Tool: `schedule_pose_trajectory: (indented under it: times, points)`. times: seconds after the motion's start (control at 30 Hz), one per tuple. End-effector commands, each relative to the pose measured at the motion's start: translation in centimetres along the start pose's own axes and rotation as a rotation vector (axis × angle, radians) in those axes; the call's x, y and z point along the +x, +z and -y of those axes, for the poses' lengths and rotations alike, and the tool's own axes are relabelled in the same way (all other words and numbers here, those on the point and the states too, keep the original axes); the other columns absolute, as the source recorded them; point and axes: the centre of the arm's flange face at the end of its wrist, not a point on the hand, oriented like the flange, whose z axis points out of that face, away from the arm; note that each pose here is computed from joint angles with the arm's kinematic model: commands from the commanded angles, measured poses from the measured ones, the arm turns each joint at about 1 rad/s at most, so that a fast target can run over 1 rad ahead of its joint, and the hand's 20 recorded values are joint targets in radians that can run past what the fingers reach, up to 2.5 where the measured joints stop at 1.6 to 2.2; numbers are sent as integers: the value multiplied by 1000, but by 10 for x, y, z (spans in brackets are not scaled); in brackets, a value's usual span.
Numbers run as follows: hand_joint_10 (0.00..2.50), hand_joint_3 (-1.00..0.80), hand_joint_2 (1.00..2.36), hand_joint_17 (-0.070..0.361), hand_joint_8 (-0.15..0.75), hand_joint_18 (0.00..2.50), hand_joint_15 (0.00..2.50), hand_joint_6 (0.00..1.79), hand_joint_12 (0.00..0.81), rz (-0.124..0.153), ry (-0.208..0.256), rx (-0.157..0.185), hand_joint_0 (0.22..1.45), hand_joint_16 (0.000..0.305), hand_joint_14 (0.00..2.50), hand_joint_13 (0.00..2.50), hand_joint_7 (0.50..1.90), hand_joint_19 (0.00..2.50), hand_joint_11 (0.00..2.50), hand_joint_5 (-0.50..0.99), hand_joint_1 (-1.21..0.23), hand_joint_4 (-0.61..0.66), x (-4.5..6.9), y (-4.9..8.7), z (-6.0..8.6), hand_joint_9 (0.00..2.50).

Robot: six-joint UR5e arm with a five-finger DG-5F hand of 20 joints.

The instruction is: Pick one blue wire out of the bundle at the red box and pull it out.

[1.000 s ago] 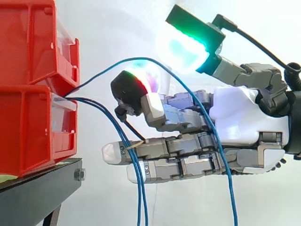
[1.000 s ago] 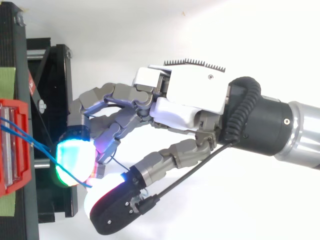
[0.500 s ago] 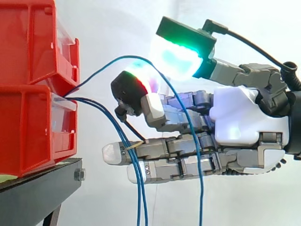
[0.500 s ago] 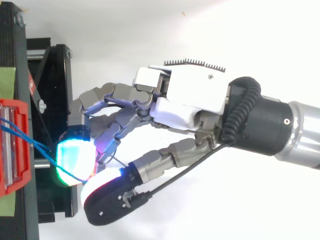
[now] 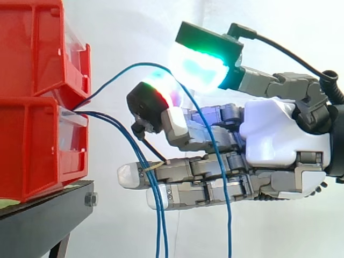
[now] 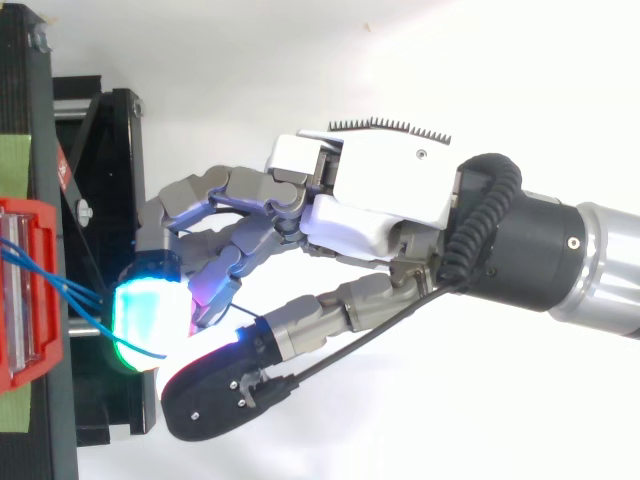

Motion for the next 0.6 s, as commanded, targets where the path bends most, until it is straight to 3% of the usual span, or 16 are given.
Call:
schedule_pose_trajectory:
  times: [0.0, 0.23, 0.57]
  points:
    - [24, -170, 1019, 121, 262, 350, 308, 863, 332, 0, 0, 0, 549, 54, 13, 470, 1198, 454, 673, -122, -772, 116, 0, 0, 0, 997]
    - [20, -108, 1009, 146, 305, 477, 336, 871, 380, 0, 0, 0, 554, 65, 12, 580, 1146, 448, 624, -102, -704, 124, 0, 0, 0, 1109]
    - [18, -93, 1008, 149, 297, 536, 343, 852, 381, 0, 0, 0, 550, 66, 12, 651, 1155, 459, 614, -92, -659, 102, 0, 0, 0, 1166]
